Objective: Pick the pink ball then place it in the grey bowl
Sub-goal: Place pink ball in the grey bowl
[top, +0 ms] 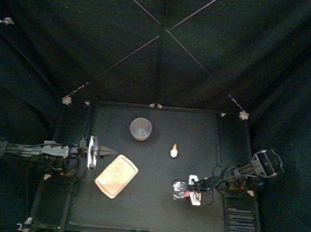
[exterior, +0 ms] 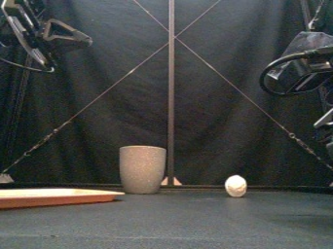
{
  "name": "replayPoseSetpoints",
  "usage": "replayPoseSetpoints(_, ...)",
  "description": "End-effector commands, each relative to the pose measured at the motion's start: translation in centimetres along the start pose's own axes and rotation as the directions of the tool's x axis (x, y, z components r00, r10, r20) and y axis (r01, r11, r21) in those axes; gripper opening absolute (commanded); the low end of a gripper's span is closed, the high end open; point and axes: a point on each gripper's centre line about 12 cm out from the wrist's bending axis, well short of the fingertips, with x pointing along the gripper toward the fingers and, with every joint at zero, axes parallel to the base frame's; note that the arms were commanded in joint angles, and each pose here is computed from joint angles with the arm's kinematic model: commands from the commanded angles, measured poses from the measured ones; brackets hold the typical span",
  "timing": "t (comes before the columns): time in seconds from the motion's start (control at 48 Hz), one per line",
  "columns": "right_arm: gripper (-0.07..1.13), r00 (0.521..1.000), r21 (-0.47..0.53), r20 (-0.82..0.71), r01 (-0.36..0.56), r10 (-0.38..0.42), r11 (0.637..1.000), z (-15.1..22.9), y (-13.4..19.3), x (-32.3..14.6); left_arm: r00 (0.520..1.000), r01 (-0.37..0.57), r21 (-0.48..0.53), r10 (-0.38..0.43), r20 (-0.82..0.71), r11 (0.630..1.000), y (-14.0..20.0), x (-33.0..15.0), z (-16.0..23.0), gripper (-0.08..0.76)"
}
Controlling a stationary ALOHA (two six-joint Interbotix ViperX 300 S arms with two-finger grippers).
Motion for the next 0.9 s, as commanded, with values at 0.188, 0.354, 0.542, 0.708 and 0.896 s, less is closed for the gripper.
replayPoseSetpoints(0.188,0.77,1.000,-0.007,0.000,-0.005,0.005,1.000,1.4,0.5,-0.8,1.000,-0.004,-0.003,0.004,0.015,1.000,0.1,0.2,0.5,0.075)
replayPoseSetpoints(0.354,0.77,0.997,-0.030,0.076,0.006,-0.004,1.000,3.4,0.1,-1.7,1.000,-0.011,-0.002,0.011,0.016,1.000,0.2,0.2,0.5,0.075)
replayPoseSetpoints(0.542,0.77,0.933,-0.057,0.344,0.134,-0.106,0.989,9.9,-4.3,-5.3,1.000,-0.024,-0.001,0.024,0.015,1.000,0.4,0.2,0.4,0.075)
replayPoseSetpoints(0.708,0.77,0.772,-0.028,0.611,0.242,-0.175,0.970,14.6,-9.2,-8.8,1.000,-0.026,-0.006,0.026,0.012,1.000,0.5,0.1,0.3,0.075)
replayPoseSetpoints(0.896,0.77,0.507,0.089,0.826,0.315,-0.247,0.945,17.7,-16.3,-12.3,1.000,-0.031,-0.013,0.031,0.003,0.999,0.6,0.0,-0.1,0.075)
